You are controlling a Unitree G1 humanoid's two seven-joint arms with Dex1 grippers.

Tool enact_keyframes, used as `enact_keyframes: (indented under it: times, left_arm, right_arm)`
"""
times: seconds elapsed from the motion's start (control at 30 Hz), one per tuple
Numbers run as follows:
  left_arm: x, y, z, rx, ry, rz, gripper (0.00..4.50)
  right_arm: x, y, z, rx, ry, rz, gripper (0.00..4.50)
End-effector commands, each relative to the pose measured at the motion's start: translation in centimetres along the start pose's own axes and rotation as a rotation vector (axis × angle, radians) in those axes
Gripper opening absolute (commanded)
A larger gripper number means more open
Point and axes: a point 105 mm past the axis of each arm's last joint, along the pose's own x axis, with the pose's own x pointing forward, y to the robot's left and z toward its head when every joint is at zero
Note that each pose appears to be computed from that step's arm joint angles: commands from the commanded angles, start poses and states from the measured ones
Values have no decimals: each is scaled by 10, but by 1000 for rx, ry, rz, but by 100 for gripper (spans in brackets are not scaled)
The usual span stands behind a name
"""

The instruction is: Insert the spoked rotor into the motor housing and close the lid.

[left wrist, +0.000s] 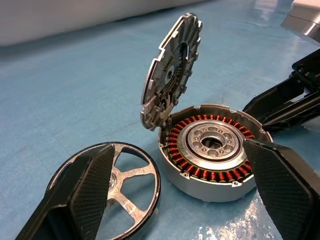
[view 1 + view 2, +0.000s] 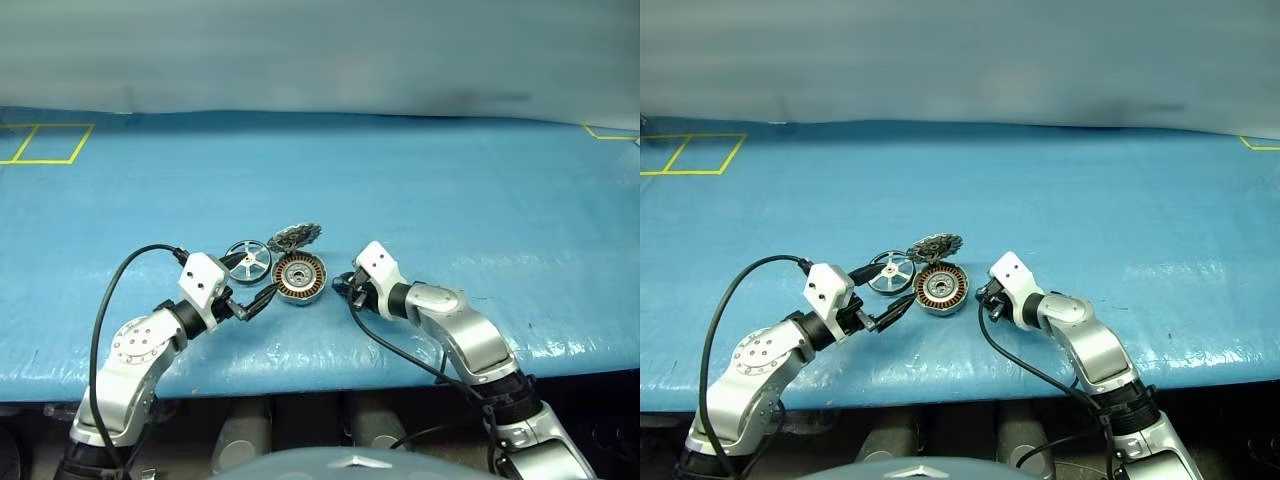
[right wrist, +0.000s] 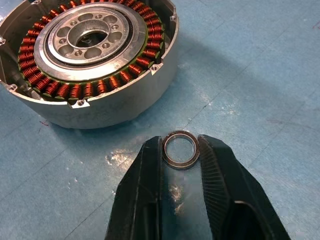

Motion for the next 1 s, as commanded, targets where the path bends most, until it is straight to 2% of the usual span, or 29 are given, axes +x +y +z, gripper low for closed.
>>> enact_keyframes:
  times: [0.03, 0.17, 0.37, 0.53, 0.7, 1.0]
  left_arm:
    - [-2, -2, 14, 41, -52, 3, 450]
    - [-4, 0, 12, 45, -44, 16, 450]
    - [-10, -4, 6, 77, -19, 10, 450]
    - [-13, -6, -1, 72, -9, -10, 450]
    - [-13, -5, 4, -2, -83, 0, 450]
    - [-16, -1, 0, 0, -92, 32, 450]
  right_arm:
    - [-5, -1, -4, 31, 0, -10, 70]
    - [-15, -6, 1, 25, -19, -54, 70]
    - [-36, -3, 21, -92, -38, -44, 70]
    - [-41, 8, 56, -153, -124, -20, 70]
    - [-22, 21, 76, -92, -185, -20, 70]
    - [18, 42, 77, -32, -165, 16, 70]
